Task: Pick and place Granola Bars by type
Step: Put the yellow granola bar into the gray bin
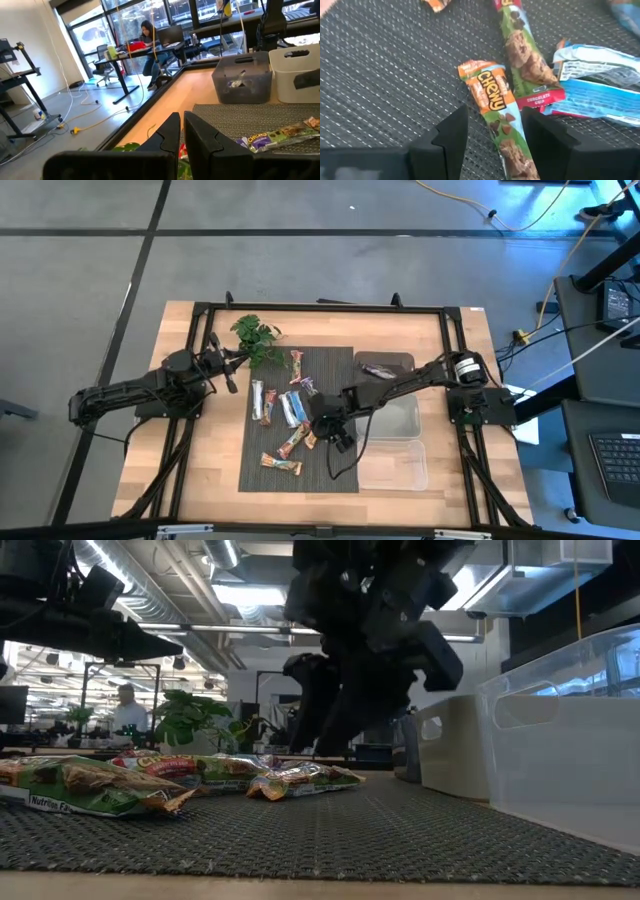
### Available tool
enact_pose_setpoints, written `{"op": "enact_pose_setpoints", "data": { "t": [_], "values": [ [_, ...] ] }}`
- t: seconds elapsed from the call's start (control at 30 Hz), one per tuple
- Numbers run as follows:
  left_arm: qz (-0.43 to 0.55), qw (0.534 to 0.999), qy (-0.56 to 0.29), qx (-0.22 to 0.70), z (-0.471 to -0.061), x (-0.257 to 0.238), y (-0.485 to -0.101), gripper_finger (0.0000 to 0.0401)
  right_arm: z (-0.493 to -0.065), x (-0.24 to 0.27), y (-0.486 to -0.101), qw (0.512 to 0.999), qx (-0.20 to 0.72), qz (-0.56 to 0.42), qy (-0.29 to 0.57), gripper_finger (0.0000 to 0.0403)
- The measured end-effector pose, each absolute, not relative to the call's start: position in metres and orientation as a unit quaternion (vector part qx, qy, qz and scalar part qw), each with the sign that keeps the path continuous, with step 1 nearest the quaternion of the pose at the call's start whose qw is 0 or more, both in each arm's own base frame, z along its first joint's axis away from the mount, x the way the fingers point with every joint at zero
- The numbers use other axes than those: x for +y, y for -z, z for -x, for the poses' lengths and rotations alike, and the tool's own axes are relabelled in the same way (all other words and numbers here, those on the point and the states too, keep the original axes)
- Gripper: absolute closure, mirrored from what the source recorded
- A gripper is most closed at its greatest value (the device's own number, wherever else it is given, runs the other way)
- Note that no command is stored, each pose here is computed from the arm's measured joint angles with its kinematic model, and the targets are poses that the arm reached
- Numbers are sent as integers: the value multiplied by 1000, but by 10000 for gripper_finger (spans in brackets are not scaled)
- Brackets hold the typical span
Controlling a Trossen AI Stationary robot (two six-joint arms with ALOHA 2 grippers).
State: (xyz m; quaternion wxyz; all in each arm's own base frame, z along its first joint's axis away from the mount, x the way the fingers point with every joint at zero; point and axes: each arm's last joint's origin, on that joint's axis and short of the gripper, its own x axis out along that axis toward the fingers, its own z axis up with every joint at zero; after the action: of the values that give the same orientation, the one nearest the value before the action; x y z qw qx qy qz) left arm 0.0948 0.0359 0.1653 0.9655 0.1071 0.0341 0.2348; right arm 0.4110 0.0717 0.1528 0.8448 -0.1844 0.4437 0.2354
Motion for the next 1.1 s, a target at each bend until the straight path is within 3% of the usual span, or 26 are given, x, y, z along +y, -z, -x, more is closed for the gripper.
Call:
{"op": "enact_pose_setpoints", "data": {
  "t": [0.5,0.83,1.1],
  "values": [
    [-107,966,-235,34,-95,36,-165,384,-417,61,-126,839,472,172,-210,217],
    [-107,965,-235,34,-95,36,-165,383,-417,62,-127,836,476,170,-212,293],
    [-107,965,-235,34,-95,36,-165,384,-427,62,-154,823,506,160,-204,290]
  ]
}}
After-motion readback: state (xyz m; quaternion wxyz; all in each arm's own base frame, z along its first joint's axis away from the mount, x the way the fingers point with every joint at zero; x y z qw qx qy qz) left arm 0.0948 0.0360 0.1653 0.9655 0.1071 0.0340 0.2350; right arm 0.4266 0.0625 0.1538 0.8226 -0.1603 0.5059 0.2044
